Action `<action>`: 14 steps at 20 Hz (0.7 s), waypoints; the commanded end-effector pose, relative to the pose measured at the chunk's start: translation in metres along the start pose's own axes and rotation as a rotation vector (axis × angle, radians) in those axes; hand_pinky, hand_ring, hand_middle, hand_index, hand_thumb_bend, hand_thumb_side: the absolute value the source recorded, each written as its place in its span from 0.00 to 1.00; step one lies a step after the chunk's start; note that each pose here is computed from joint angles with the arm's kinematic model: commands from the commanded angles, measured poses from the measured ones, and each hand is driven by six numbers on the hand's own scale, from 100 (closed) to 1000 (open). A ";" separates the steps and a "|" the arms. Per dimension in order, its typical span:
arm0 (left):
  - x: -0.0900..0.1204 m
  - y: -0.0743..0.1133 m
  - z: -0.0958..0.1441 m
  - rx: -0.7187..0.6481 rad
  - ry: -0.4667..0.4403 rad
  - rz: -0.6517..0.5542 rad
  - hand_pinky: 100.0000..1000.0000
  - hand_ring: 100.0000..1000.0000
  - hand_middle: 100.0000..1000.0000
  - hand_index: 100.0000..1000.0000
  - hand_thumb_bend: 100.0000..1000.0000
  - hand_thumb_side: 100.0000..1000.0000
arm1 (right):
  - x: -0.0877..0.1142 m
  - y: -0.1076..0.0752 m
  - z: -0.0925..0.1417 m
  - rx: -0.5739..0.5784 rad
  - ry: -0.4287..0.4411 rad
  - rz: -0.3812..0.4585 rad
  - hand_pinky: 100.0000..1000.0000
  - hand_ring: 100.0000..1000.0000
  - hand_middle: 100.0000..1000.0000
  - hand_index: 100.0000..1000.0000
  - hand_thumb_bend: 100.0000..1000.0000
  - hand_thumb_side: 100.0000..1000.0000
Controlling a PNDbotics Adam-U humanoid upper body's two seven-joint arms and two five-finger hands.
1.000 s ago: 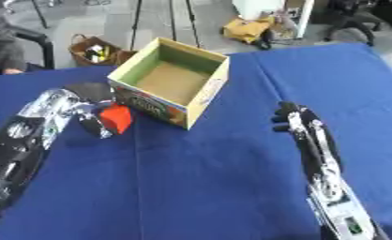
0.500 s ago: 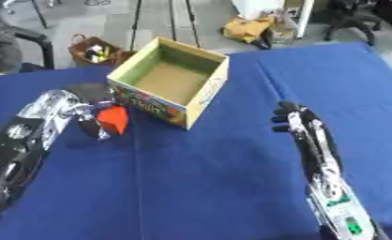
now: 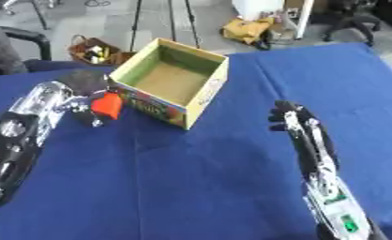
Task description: Pick up objects on the table and place them in the box.
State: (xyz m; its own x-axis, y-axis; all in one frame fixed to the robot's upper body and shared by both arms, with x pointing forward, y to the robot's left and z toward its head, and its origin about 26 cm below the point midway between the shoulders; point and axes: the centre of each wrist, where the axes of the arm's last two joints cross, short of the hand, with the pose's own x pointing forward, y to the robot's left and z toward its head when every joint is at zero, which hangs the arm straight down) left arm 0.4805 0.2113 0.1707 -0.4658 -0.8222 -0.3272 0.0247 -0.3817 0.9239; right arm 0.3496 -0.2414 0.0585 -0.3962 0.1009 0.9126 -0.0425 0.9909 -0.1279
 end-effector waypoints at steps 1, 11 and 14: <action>-0.021 0.033 0.014 0.096 0.032 -0.002 0.08 0.04 0.06 0.37 0.00 0.00 | 0.005 -0.006 -0.004 -0.009 -0.020 0.015 0.57 0.62 0.59 0.74 0.00 0.75; 0.005 0.058 -0.001 0.301 0.111 0.168 0.18 0.17 0.19 0.49 0.00 0.06 | 0.007 -0.002 -0.007 0.013 -0.028 0.010 0.57 0.62 0.59 0.74 0.00 0.75; 0.025 0.049 -0.017 0.389 0.167 0.255 0.21 0.21 0.23 0.53 0.00 0.10 | 0.008 0.001 -0.009 0.030 -0.033 0.008 0.57 0.62 0.59 0.74 0.00 0.75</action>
State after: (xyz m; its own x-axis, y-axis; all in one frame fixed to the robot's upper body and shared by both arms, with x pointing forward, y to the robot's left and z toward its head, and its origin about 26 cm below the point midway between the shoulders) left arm 0.4823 0.1699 0.1929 -0.3598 -0.9269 -0.1069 -0.1692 -0.0479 0.9844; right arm 0.3513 -0.2395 0.0595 -0.3972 0.1010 0.9121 -0.0570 0.9893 -0.1344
